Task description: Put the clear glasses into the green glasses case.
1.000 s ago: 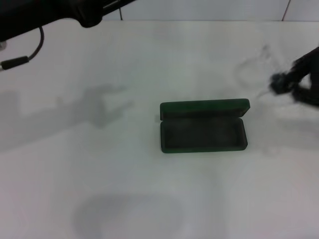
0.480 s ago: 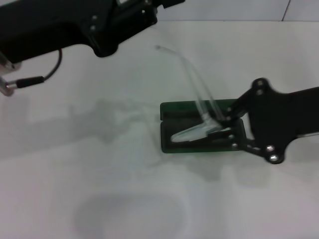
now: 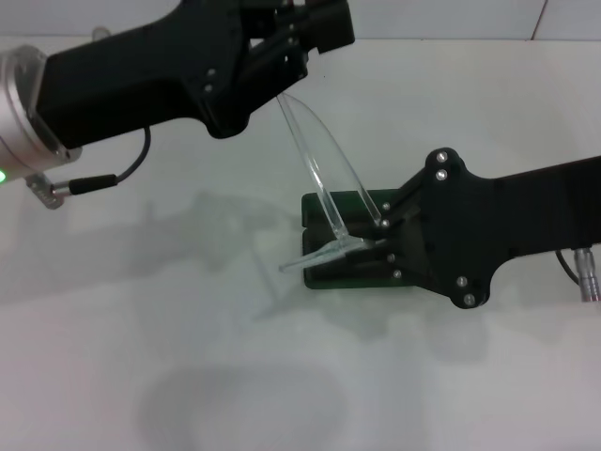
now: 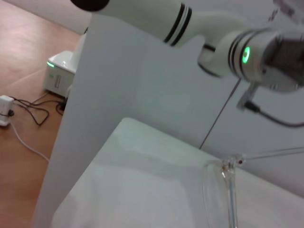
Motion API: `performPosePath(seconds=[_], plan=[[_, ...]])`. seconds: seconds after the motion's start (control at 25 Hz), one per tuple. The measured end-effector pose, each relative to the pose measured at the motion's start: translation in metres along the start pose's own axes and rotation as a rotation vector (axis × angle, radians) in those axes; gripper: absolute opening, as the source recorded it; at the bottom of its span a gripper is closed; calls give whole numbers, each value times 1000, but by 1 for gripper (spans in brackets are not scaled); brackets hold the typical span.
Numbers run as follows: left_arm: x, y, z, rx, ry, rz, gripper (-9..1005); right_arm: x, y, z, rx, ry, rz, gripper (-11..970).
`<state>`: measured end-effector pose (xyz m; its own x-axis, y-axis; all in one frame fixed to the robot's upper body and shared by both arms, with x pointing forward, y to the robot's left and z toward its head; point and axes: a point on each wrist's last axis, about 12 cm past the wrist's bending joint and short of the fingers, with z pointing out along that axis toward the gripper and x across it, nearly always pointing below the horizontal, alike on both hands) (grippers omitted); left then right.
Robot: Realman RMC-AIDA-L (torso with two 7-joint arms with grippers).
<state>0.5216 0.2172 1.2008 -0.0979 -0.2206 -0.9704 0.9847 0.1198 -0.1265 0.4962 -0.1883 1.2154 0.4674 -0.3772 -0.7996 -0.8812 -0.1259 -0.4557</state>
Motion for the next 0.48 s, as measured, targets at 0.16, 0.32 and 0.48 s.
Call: performPosePath(seconds=[0.16, 0.32, 0.48], plan=[[7, 2, -2, -3, -1, -13, 81, -4, -2, 0, 18, -41, -29, 61], [11, 1, -3, 8, 1, -31, 81, -6, -4, -1, 36, -67, -40, 61], [14, 0, -4, 19, 3, -44, 81, -7, -5, -2, 53, -74, -58, 61]])
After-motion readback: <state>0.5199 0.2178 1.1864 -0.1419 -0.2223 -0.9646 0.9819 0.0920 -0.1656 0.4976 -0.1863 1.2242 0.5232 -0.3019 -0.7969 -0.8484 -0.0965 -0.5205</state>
